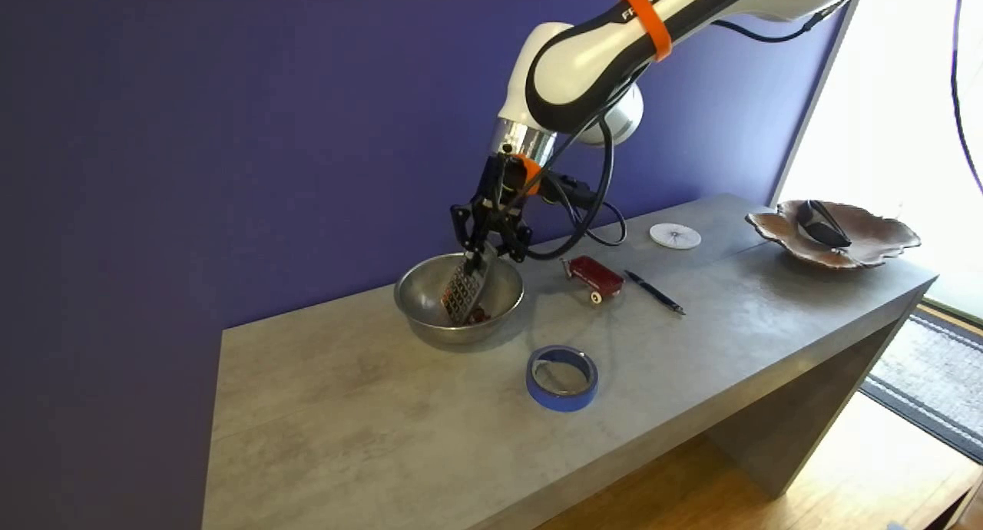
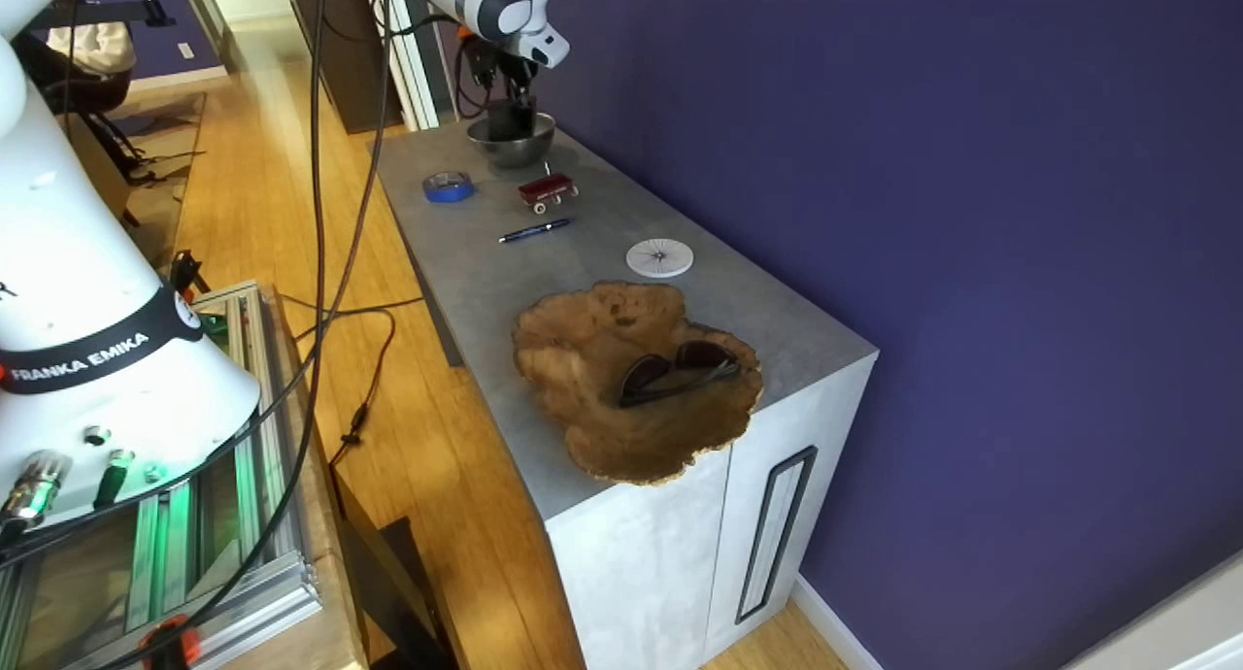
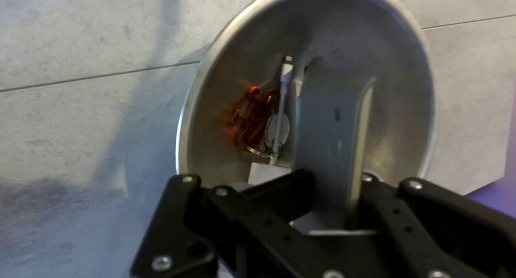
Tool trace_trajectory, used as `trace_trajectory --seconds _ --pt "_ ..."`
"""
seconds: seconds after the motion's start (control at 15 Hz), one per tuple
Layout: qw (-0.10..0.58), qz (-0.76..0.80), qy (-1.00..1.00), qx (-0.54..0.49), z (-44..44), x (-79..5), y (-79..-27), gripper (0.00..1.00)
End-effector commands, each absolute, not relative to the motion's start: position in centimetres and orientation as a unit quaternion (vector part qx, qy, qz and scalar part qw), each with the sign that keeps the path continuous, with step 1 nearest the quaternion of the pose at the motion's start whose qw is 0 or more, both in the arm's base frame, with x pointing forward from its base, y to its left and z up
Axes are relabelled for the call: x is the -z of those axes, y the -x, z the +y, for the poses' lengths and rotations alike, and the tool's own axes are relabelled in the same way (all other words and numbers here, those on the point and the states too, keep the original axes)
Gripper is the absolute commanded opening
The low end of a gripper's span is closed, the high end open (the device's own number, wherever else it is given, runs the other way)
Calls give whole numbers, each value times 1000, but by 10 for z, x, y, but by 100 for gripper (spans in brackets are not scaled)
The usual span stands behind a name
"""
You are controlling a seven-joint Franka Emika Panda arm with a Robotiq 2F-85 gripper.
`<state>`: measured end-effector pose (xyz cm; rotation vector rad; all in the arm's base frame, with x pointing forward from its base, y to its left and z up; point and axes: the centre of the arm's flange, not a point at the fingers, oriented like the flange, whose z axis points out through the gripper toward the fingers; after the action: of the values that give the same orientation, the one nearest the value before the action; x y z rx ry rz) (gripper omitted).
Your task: Pick up the calculator and put it on the right side of the table
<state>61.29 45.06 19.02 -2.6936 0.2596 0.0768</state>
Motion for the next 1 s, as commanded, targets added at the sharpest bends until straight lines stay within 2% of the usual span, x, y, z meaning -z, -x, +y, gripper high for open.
trace_trajectory --seconds 0.0,0.27,0.67,0.8,0.87,0.93 --pt "260 107 959 -41 423 -217 -608 4" --pt "300 143 943 -8 373 -246 -591 4" --pt "240 70 967 39 319 -248 -544 4" --pt "246 100 962 71 300 -249 -532 4" --pt "247 86 964 46 337 -237 -584 18" --pt "246 93 963 59 330 -237 -578 18"
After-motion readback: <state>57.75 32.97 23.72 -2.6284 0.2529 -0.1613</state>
